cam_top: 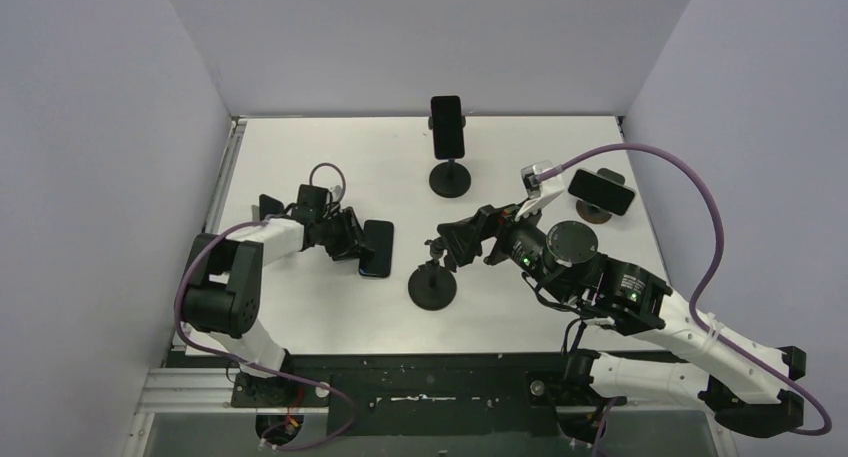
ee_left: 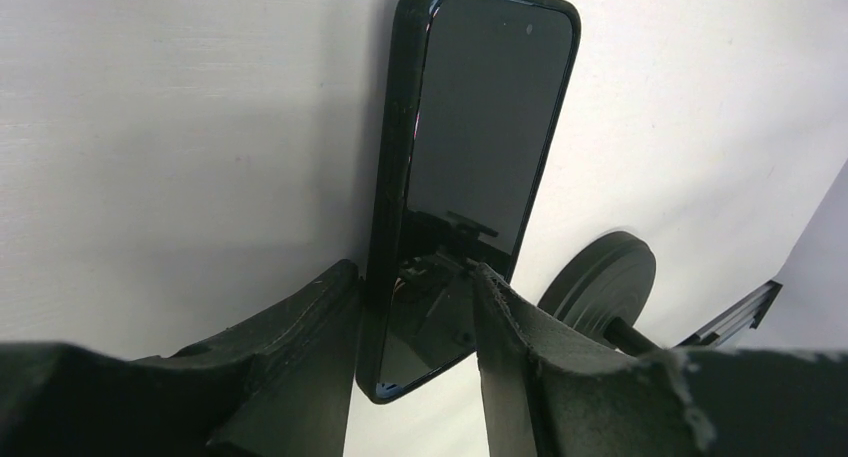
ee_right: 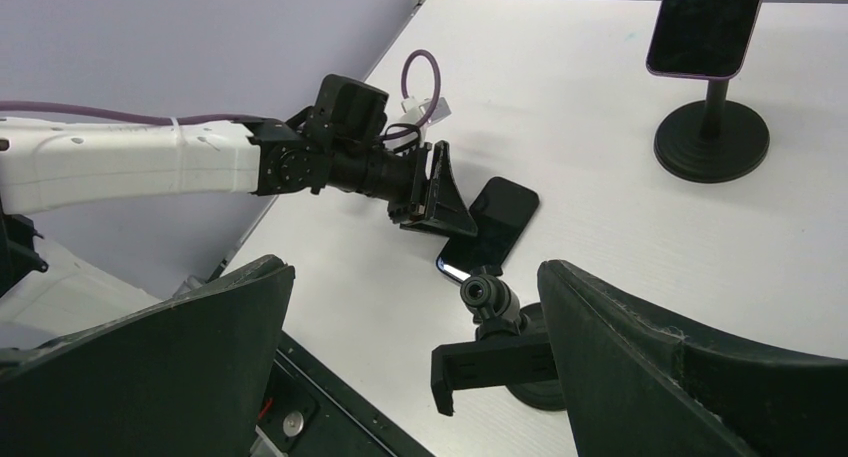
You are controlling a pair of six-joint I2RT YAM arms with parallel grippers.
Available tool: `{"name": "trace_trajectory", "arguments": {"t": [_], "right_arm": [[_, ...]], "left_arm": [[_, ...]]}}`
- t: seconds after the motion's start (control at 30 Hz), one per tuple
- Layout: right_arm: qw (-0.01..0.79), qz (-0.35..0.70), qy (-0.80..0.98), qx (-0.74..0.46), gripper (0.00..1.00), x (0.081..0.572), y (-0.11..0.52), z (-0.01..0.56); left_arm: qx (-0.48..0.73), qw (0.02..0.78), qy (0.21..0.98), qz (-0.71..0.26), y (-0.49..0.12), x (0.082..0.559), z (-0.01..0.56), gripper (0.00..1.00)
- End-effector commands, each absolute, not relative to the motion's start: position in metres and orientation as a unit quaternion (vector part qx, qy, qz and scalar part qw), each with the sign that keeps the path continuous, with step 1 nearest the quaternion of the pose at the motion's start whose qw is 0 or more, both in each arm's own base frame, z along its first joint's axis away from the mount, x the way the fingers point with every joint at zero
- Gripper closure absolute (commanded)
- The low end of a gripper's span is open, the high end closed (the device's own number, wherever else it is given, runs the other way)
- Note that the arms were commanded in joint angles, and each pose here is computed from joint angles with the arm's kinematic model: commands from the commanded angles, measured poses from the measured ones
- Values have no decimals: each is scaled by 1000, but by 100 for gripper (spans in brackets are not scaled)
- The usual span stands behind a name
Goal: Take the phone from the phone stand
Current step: Place the phone at the center of the board.
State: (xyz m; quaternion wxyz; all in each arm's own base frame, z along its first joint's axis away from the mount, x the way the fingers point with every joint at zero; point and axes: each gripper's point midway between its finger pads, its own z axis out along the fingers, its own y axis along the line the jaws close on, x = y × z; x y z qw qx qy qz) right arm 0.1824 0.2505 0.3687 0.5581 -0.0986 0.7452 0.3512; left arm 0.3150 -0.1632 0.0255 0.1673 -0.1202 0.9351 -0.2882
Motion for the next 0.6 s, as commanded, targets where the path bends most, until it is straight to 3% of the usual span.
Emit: {"name": "trace_trajectory", "arguments": {"t": [0.0,0.07,0.1,0.17,0.23,0.4,0.57], "right_arm": [[569,353,738,-82,0,183,243,378],[570,347,740,-80,0,184,241,376],[570,343,742,-80,0,185,240,375],[571,335,745,-79,0,186,237,372],[571,322,751,-77,0,188,234,367],[564,288,770,-73,0,190,222,349],[545,243,799,-68,4,185,199,316]], "left_arm": [[-113,212,924,-296,-162,328,53,58],[-109,227,920,-300,-162,329,63,53],[-107,236,918,-301,-162,329,69,45],[-105,252,913,-305,-162,329,81,42],[-102,267,907,-311,-163,329,94,30],[-72,326,881,-334,-170,333,140,29],[-10,439,857,-270,-174,339,195,31]]}}
